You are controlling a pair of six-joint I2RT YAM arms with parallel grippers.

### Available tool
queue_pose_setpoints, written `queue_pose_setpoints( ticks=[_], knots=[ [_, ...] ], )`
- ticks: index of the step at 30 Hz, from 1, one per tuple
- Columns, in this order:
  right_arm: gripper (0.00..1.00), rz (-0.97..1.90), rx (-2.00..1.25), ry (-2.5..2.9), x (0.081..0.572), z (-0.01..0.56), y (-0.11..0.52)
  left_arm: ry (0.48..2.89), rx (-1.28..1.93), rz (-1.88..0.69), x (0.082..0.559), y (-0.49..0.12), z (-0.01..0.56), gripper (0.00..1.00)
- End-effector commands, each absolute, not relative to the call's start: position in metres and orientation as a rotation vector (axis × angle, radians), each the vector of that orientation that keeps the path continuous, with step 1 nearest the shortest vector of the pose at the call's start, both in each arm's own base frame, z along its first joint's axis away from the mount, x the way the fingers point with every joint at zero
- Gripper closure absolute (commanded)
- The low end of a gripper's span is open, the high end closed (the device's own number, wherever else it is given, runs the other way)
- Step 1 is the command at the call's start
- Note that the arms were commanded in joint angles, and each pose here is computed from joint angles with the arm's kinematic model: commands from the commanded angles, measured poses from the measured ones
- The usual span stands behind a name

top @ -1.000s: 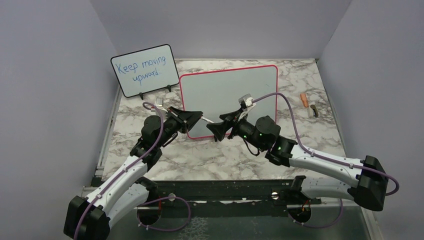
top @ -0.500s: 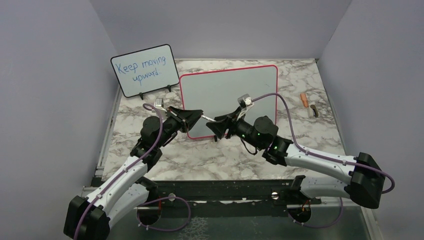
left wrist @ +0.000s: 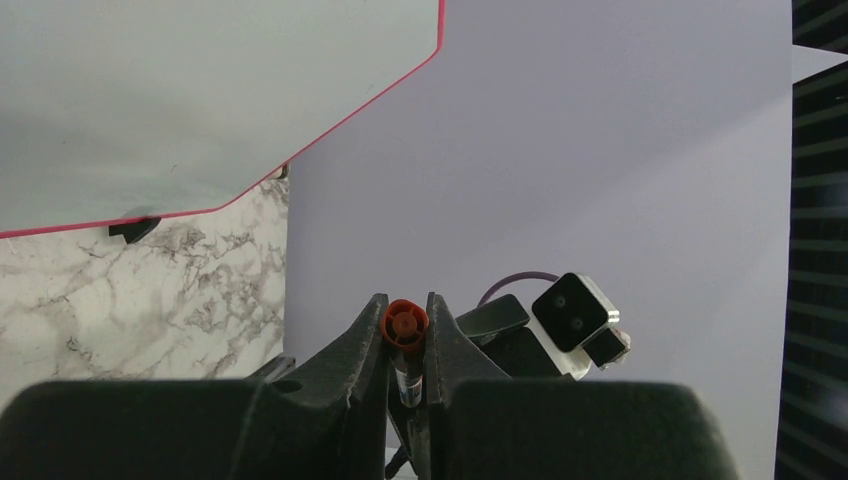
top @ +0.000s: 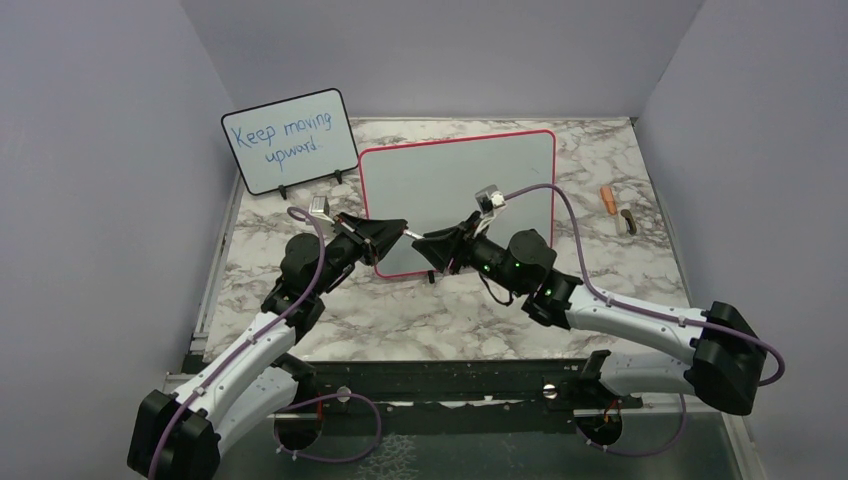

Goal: Write a sentence on the whiteboard
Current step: Open the whiteboard marker at the center of the board.

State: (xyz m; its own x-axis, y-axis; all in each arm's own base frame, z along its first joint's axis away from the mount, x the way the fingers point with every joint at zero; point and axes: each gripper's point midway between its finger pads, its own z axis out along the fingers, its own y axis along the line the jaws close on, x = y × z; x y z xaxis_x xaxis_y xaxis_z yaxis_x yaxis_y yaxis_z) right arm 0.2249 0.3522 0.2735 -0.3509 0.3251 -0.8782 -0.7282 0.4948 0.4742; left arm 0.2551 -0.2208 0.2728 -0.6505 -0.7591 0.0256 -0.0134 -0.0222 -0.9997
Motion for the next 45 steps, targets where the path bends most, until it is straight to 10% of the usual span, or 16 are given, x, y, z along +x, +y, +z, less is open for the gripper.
queue_pose_setpoints(
  ticks=[1, 15, 23, 45],
  knots=[
    [0.62, 1.189, -0.387, 1.556, 0.22, 0.277, 0.358, 1.675, -0.815, -1.776, 0.254, -0.222, 0.279, 1.0],
    [0.74, 1.205, -0.357, 1.529, 0.22, 0.282, 0.353, 1.679, -0.838, -1.775, 0.254, -0.221, 0.274, 1.0],
    [0.99, 1.214, -0.353, 1.519, 0.218, 0.281, 0.351, 1.678, -0.888, -1.76, 0.256, -0.217, 0.264, 1.0],
    [0.99, 1.051, -0.422, 1.548, 0.203, 0.265, 0.306, 1.439, -1.015, -1.479, 0.281, -0.164, 0.256, 1.0]
  ],
)
